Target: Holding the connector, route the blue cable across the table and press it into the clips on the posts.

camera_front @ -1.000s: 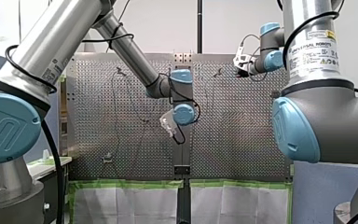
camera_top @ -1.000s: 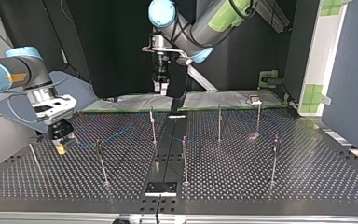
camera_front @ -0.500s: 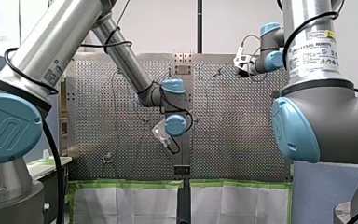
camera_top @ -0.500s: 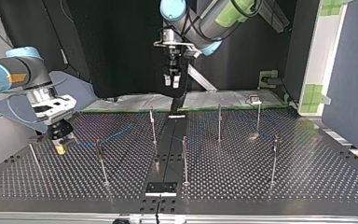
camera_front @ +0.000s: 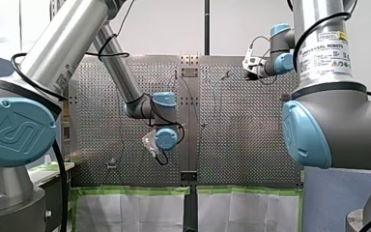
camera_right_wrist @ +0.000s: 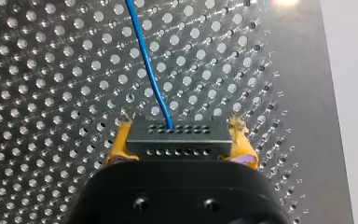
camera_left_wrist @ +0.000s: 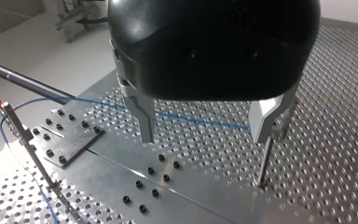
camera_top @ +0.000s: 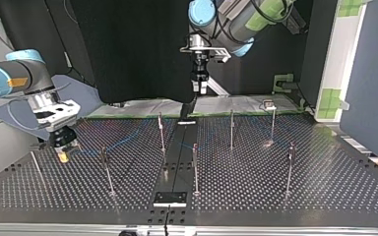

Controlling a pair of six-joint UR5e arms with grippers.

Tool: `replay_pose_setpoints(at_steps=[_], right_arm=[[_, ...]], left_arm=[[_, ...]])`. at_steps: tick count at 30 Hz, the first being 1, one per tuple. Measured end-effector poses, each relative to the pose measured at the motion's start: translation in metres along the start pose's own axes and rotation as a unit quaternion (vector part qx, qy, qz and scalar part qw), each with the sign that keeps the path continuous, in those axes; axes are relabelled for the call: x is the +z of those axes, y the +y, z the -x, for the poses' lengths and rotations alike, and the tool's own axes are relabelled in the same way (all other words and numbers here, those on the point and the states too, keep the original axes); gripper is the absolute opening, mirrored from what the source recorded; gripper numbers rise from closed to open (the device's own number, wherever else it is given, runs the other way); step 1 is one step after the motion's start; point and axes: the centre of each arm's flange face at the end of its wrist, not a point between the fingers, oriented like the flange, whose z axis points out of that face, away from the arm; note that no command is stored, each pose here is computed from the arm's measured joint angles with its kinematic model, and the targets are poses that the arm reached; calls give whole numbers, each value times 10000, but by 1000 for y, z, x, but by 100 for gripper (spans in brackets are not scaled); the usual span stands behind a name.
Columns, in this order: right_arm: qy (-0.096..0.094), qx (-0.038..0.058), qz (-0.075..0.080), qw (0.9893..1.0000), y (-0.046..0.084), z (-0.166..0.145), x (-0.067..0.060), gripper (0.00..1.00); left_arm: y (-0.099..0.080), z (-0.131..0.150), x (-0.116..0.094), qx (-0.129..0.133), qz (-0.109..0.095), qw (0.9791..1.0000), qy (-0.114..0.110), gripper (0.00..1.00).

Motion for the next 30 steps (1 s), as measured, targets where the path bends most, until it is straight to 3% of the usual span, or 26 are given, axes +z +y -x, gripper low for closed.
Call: replay_pose_setpoints(at_steps=[10, 15, 19, 24, 30], right_arm=[[-14, 4, 4, 10000, 0, 1, 0, 0], [-6, 0, 41, 10000, 1, 0, 0, 0], [0, 2, 73, 10000, 2, 0, 0, 0], [15, 8, 139, 9999, 4, 0, -1, 0], [29, 9, 169, 9999, 6, -1, -1, 0]], left_arm=[[47, 5, 3, 513, -18, 9987, -32, 100], [69, 9, 2, 537, -22, 9985, -34, 100], [88, 9, -4, 520, 35, 9986, 124, 100], [98, 5, -20, 506, -27, 9980, 376, 100], [103, -3, -47, 588, -211, 9953, 742, 100]])
